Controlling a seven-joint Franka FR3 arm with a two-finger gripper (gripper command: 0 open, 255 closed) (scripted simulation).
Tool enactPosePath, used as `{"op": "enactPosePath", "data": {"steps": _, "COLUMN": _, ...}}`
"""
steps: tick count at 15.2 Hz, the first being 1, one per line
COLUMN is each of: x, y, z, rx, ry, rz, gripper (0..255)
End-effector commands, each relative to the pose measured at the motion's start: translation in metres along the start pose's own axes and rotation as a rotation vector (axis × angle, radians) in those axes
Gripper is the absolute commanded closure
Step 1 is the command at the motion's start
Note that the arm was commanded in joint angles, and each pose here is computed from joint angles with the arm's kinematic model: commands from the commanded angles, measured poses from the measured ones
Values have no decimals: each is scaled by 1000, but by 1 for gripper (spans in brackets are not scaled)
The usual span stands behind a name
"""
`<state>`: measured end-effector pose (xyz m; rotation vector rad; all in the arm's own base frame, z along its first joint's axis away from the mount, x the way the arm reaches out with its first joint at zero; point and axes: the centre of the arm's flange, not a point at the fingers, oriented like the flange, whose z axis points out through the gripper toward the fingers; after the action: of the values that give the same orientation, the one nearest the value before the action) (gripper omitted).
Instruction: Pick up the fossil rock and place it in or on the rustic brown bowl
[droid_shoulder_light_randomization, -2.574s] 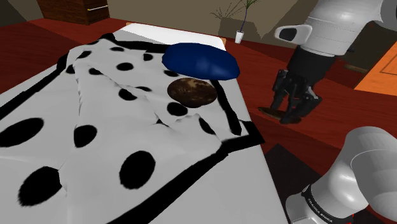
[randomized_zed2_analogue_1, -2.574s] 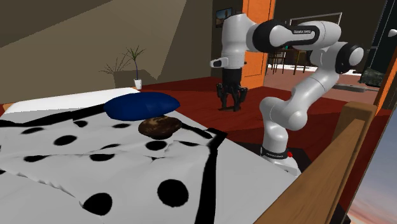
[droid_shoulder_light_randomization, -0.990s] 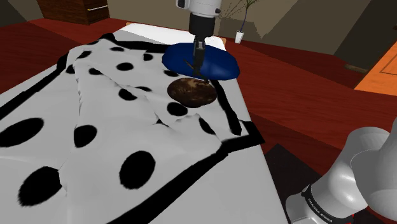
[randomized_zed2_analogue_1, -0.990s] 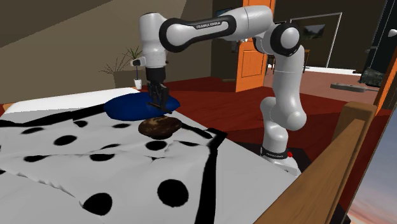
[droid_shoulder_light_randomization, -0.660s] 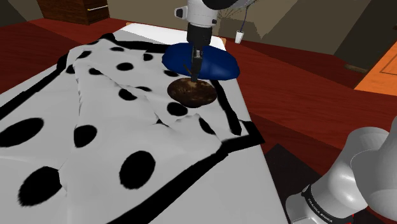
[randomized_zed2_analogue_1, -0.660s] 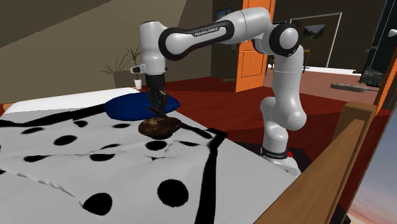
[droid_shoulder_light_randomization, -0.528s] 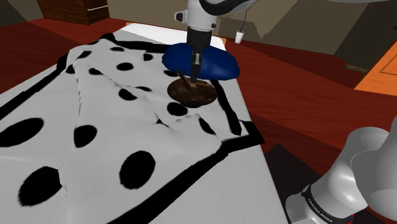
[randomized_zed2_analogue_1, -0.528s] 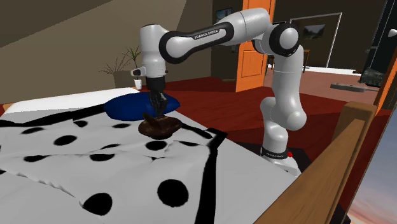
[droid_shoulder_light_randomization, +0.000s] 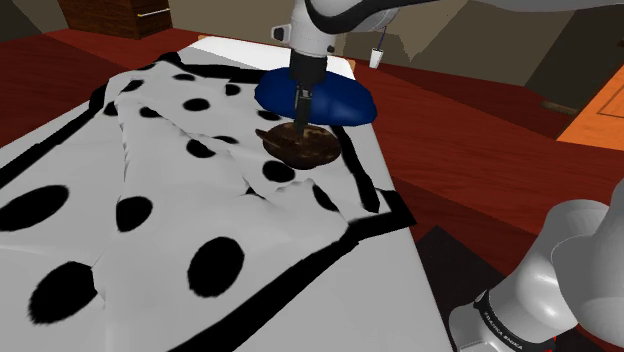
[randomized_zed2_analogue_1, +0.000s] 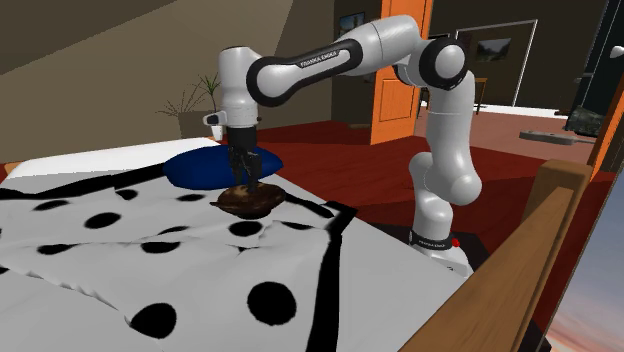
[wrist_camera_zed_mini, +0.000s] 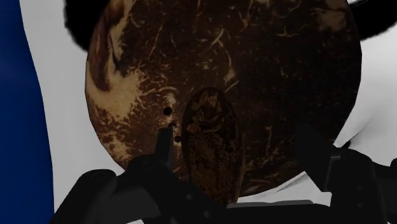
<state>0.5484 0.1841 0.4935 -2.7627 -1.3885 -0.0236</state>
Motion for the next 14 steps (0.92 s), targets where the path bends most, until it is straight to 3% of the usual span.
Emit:
{"op": "enactPosePath", "data": {"steps": 1, "x": 13, "y": 12, "z": -8, "rx": 33, "ry": 62, "rz": 0, "gripper": 0}}
{"op": "enactPosePath", "data": {"steps": 5, "x": 36, "y": 36, "z": -25, "rx": 100, "ry": 188, "rz": -1, "gripper": 0}}
{"op": "enactPosePath", "data": {"steps": 14, "x": 44, "y": 32, "z": 14, "rx": 100, "ry": 188, "rz": -1, "gripper": 0}}
